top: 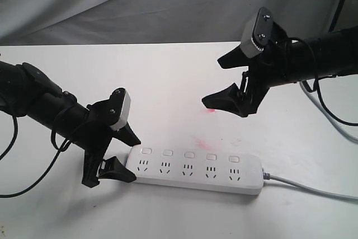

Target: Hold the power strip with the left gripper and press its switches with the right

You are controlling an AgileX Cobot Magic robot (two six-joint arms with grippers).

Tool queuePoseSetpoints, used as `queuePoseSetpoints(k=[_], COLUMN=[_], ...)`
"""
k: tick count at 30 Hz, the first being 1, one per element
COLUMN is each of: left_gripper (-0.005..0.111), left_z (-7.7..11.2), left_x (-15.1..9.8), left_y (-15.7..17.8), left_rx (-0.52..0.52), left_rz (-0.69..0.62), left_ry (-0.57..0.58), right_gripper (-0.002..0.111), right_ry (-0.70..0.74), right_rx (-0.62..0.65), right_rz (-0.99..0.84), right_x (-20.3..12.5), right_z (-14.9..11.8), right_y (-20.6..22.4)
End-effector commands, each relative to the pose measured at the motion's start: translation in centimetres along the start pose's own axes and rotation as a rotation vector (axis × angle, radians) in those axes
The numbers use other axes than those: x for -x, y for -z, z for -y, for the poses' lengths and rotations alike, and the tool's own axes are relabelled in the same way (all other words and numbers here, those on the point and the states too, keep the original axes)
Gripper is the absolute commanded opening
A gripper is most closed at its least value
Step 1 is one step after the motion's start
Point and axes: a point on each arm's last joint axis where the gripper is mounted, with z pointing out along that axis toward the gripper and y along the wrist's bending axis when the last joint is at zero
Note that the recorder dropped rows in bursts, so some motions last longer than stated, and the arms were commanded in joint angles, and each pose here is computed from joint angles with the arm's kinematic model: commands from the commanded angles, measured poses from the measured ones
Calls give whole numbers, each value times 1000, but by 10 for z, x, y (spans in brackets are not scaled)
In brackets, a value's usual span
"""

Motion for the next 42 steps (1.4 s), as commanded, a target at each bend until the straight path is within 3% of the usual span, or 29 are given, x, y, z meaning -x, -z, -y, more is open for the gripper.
queuePoseSetpoints(k=[1, 18, 20, 24, 29, 33, 38, 42], left_gripper=[0, 0, 0, 0, 0, 0, 0, 0], left_z=[-2, -2, -2, -2, -2, -2, -2, -2], left_x=[3, 3, 3, 3, 3, 3, 3, 3], left_y=[0, 0, 0, 0, 0, 0, 0, 0], left_rx=[11, 11, 11, 11, 11, 11, 11, 11], left_rz=[7, 7, 7, 7, 7, 7, 7, 7], left_ry=[-1, -1, -1, -1, -1, -1, -1, -1], right_gripper=[98, 95, 83, 37, 10, 0, 0, 0], right_ry=[-24, -34, -33, -41, -74, -97, -89, -85], right_rx=[-23, 54, 73, 80, 84, 131, 335, 339], right_rz=[32, 85, 95, 106, 106, 127, 223, 218], right_x=[5, 10, 10, 12, 12, 14, 23, 22], right_z=[0, -7, -8, -9, -9, -13, -30, -31], right_y=[3, 3, 3, 3, 3, 4, 10, 10])
